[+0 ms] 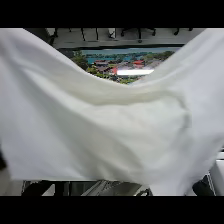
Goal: Fold the shirts.
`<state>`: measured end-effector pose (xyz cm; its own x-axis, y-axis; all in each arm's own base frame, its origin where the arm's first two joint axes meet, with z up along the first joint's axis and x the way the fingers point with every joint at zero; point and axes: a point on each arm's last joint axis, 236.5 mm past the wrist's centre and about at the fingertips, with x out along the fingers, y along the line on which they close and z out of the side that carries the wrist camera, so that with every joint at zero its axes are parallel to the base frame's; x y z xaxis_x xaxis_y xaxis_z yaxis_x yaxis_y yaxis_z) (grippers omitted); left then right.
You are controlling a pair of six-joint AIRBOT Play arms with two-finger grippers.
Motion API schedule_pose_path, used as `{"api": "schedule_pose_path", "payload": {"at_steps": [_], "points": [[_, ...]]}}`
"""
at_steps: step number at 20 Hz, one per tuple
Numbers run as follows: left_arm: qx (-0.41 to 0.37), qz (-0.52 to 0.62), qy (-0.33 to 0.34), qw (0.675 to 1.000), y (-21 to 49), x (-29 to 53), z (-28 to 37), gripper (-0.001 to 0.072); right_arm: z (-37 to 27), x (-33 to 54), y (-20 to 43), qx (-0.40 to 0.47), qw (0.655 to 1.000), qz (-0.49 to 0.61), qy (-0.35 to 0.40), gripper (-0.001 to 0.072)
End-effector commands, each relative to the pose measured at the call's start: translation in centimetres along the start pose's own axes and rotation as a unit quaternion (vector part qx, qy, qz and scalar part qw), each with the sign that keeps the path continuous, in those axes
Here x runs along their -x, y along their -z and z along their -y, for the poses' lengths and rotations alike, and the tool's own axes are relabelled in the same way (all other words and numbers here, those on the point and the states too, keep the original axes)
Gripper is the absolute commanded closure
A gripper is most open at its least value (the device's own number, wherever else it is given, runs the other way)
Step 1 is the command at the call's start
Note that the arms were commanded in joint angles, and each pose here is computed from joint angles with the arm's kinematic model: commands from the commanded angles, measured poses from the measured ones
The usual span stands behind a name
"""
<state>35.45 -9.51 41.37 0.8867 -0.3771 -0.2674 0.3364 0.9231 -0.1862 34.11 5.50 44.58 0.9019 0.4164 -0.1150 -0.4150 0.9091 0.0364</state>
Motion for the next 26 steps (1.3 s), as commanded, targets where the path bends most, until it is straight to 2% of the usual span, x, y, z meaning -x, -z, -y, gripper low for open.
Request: {"api": "schedule_pose_path", "payload": {"at_steps": [1,6,10,13,20,23,26], "points": [[0.048,-0.211,0.003,0.976,14.3,-12.0,-3.9,0.0691,4.0,-7.5,14.2,-0.118,0.984,-0.128,-0.026,0.0695],[0.148,-0.408,-0.045,0.9,35.3,-20.8,-13.0,0.0691,9.4,-13.5,36.8,-0.271,0.924,-0.264,0.047,0.0695],[0.234,-0.446,-0.032,0.863,42.6,-25.3,-16.3,0.0691,11.4,-16.8,46.6,-0.349,0.878,-0.321,0.063,0.0695],[0.268,-0.413,-0.015,0.87,41.3,-29.3,-18.0,0.0691,13.8,-19.3,47.6,-0.365,0.873,-0.317,0.071,0.0695],[0.26,-0.33,-0.014,0.907,33.8,-34.2,-19.6,0.0691,19.4,-23.4,39.7,-0.36,0.898,-0.239,0.081,0.0695],[0.272,-0.364,-0.016,0.891,36.8,-33.3,-19.4,0.0691,19.3,-22.5,40.7,-0.337,0.898,-0.271,0.078,0.0695],[0.263,-0.411,-0.01,0.873,40.4,-32.2,-18.5,0.0691,20.0,-19.5,44.7,-0.295,0.876,-0.363,0.117,0.0695]]}}
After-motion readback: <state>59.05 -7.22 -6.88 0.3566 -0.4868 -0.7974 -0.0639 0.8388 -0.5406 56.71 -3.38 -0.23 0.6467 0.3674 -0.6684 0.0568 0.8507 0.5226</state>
